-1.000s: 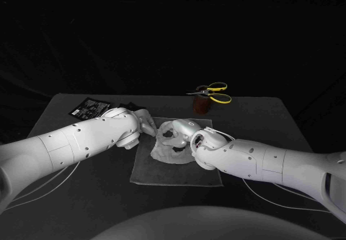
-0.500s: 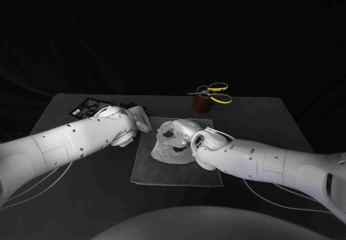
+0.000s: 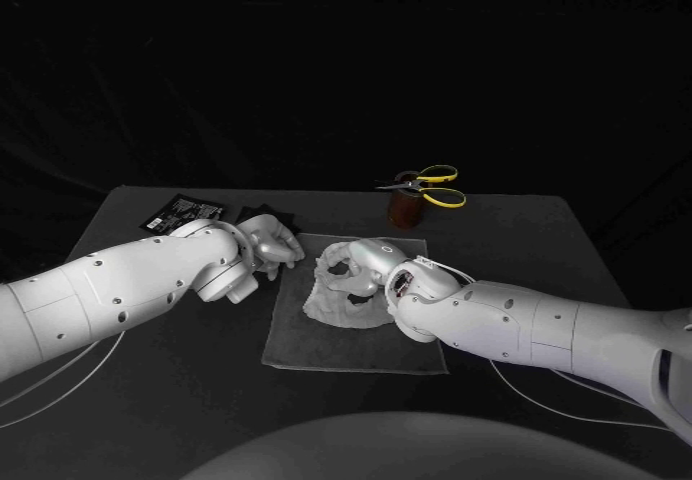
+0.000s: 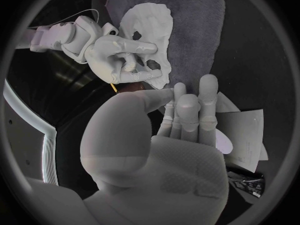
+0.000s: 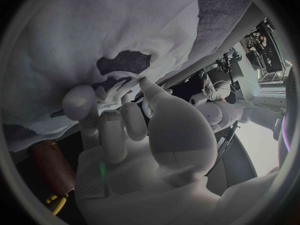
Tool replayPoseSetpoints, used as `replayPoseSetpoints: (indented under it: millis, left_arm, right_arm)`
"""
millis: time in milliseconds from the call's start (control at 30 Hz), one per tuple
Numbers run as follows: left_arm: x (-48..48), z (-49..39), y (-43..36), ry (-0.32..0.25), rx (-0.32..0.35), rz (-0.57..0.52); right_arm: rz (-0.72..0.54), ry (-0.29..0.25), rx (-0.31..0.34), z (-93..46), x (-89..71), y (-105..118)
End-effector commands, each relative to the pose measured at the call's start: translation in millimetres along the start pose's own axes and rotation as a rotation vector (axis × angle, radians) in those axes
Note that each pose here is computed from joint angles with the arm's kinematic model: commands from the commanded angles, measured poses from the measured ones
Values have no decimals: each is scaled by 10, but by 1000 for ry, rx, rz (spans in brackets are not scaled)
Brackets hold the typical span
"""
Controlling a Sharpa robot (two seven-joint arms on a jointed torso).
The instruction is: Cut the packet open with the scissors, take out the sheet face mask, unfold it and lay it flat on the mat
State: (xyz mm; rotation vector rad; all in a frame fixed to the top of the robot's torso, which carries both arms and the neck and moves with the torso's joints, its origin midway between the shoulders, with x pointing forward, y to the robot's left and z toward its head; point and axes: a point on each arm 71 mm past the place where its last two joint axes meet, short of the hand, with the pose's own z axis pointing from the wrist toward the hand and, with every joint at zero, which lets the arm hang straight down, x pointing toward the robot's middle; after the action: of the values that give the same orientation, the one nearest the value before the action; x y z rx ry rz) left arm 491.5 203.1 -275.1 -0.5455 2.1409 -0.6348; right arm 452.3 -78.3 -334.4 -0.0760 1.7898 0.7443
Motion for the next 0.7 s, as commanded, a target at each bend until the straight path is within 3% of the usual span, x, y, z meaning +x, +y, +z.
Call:
replayPoseSetpoints:
  millis: [33,333,500,700]
  left_arm:
    - [1,-49,-8,21,50,-201]
    - [-35,-121,81,29,37,-229]
    - [-45,-135,93,26,43,-225]
    - [-66,-114,59,-3,86,-181]
  right_arm:
    - [41,0,40,-79,56,-192]
    - [149,-132,-106,-138,-56,-94]
    - [176,-186,-130,-209,-117,-102]
    - [200,-208,-130,-295,-179,-139]
